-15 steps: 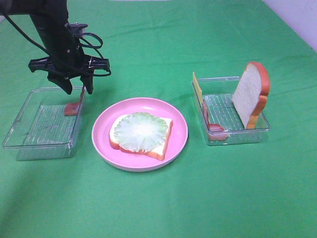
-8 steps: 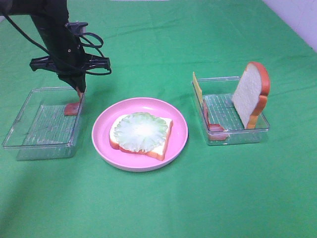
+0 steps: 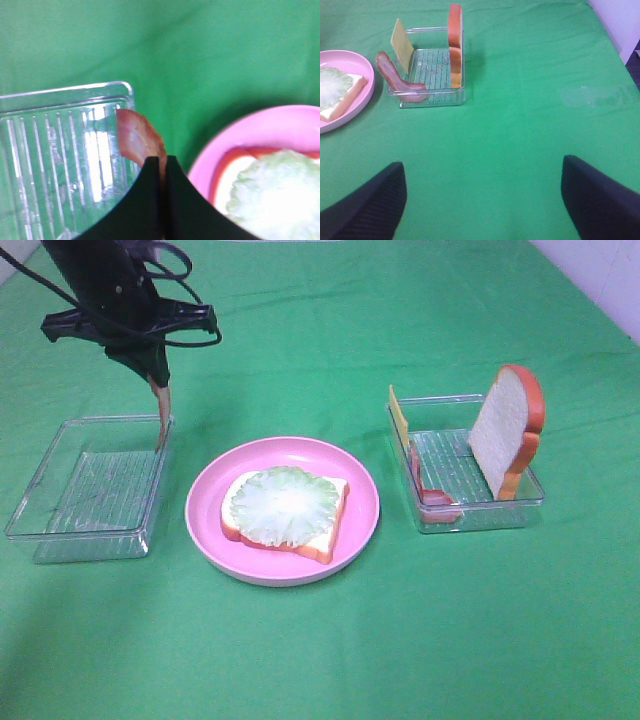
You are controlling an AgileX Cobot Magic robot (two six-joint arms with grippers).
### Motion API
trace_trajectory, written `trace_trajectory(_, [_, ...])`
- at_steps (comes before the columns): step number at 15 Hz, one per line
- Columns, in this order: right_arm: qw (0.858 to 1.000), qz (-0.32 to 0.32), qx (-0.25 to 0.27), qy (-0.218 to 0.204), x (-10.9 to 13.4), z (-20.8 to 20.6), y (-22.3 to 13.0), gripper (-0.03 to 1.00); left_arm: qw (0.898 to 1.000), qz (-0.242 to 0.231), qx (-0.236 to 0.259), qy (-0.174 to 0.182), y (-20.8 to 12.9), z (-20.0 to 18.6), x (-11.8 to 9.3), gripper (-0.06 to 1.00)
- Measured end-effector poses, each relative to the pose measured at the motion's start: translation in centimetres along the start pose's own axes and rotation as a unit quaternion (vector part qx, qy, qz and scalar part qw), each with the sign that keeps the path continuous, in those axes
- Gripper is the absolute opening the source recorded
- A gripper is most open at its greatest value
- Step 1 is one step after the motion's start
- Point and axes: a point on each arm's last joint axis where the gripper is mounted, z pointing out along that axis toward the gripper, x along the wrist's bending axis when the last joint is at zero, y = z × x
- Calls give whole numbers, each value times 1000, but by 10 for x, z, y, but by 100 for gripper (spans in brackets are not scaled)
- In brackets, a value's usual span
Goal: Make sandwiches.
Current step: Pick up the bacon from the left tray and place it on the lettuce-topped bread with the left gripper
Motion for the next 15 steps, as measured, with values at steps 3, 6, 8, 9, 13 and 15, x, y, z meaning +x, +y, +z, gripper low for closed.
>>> trace_trajectory(3, [1000,0,0,0,0,0,0,79,997,7,-14,-81,-1,-31,-16,0])
trace_trajectory(6, [1000,0,0,0,0,0,0,79,978,41,6,-205,-10,-40,-48,0])
trace_trajectory(8, [1000,0,0,0,0,0,0,79,972,64,15,-228,-17,-36,-67,0])
trace_trajectory(9, [1000,0,0,0,0,0,0,79,968,79,25,-235,-23,-30,-80,0])
trace_trajectory(13, [1000,0,0,0,0,0,0,79,959,128,89,-237,-55,5,-125,0])
trace_trajectory(15, [1000,0,0,0,0,0,0,79,965,135,100,-202,-57,9,-121,0])
